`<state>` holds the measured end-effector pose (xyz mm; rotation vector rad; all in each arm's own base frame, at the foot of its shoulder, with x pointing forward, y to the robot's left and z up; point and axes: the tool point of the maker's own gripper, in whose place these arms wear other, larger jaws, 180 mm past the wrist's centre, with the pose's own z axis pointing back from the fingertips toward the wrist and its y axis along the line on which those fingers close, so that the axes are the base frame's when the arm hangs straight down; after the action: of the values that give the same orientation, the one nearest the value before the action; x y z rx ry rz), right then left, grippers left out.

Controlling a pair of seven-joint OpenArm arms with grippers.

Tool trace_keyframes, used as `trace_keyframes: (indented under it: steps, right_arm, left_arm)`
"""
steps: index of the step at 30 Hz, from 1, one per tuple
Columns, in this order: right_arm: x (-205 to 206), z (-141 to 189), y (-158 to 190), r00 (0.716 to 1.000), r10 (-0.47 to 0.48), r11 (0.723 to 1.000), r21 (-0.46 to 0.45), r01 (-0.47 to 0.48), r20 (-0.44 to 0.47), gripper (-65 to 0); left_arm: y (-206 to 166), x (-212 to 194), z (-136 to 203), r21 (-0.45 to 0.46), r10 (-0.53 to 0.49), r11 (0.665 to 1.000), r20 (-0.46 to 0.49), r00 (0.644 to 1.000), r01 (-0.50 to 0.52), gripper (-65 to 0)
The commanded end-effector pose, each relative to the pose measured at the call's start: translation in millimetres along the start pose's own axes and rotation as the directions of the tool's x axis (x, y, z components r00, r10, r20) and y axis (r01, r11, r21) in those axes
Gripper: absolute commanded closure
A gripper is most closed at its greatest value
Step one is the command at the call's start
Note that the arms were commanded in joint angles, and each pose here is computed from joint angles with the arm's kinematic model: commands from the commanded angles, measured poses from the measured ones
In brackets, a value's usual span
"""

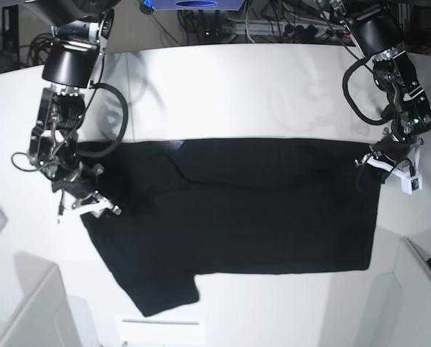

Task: Fold the T-shirt properly
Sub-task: 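Lower both grippers and regrip the shoulder edge of the shirt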

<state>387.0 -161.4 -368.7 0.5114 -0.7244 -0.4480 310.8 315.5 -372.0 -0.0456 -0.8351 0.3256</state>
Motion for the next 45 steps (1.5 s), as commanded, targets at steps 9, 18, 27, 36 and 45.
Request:
trace_keyframes:
  steps: [9,18,27,36,45]
  right_arm:
    - [20,38,-5,0.973,0.015,1.0,-0.02,-0.011,0.228,-24.2]
    - [-41,102,-64,0.883,-0.239,0.911,-0.22,0.348,0.403,-38.9]
    - [-87,85,-97,0.878,-0.318,0.85,-0.303,0.431,0.358,-42.6]
    - [-68,63,-110,0.895,-0.277,0.87,-0.304,0.388,0.35,-42.0]
    - [-63,58,-109,0.9,-0.27,0.875,-0.303,0.377,0.341,-42.0]
  left_arm:
    - [26,61,42,0.066,0.012,0.997,0.217,0.976,-0.027,-47.9]
    - [62,21,99,0.107,0.135,0.98,0.265,0.955,-0.169,-48.1]
    - [79,-47,86,0.047,0.31,0.947,0.13,0.942,-0.318,-47.9]
    - [77,-58,80,0.021,0.3,0.953,0.1,0.949,-0.304,-47.9]
    - [77,-53,52,0.052,0.305,0.949,0.082,0.949,-0.31,-47.9]
